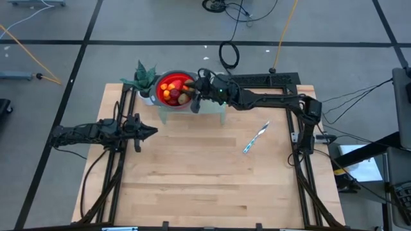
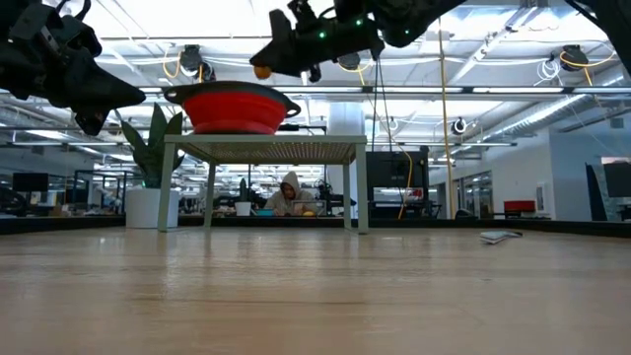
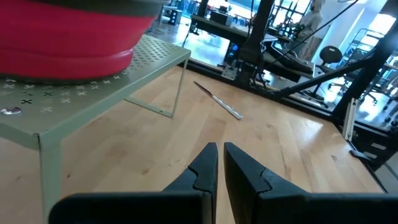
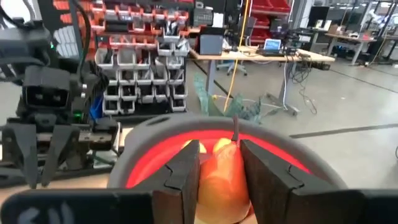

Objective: Pick & Place Fruit
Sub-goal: Put the pear into the red strainer bowl on the shelf

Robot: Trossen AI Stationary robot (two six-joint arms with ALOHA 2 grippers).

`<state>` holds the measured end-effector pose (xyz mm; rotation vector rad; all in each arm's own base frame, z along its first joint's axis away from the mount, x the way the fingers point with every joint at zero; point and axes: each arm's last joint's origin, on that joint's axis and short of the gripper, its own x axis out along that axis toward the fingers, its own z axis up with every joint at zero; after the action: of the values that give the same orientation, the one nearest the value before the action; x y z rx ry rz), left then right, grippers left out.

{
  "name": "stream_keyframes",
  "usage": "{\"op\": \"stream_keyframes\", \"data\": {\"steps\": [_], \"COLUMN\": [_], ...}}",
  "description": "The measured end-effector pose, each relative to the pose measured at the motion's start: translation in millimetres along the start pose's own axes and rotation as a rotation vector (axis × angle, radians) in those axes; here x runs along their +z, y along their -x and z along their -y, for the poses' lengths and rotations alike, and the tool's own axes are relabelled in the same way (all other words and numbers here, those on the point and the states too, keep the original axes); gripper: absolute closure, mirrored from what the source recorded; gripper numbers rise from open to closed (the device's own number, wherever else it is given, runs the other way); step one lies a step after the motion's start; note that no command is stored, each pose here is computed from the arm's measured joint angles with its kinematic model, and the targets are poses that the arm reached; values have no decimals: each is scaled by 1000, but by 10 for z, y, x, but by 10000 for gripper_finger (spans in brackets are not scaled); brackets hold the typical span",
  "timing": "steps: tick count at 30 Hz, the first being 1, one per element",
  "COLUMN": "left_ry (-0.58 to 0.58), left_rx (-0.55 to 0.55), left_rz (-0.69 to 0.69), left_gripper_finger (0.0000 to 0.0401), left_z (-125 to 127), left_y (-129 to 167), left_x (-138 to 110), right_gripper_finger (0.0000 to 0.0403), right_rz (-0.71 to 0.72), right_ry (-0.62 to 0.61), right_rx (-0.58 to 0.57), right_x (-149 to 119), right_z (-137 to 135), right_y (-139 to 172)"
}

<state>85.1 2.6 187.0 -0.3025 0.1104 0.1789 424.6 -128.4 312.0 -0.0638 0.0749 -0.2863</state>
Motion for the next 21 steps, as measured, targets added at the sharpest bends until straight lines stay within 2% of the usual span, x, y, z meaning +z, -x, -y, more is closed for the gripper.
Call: {"op": "stream_keyframes", "data": {"steps": [11, 21], "left_ry": [-10, -26], "left_rx": [2, 17], "left_rz": [-4, 0], "left_gripper_finger": [375, 375], "left_z": [-2, -6], "left_y": [0, 0], "left_x": [-4, -3], "right_gripper_finger": [298, 298], "right_rz": [-144, -148], "right_ry": [-11, -11], "right_rx": [14, 8], "right_x": [-182, -187], "right_z": [-18, -16], "right_y": [-23, -25]}}
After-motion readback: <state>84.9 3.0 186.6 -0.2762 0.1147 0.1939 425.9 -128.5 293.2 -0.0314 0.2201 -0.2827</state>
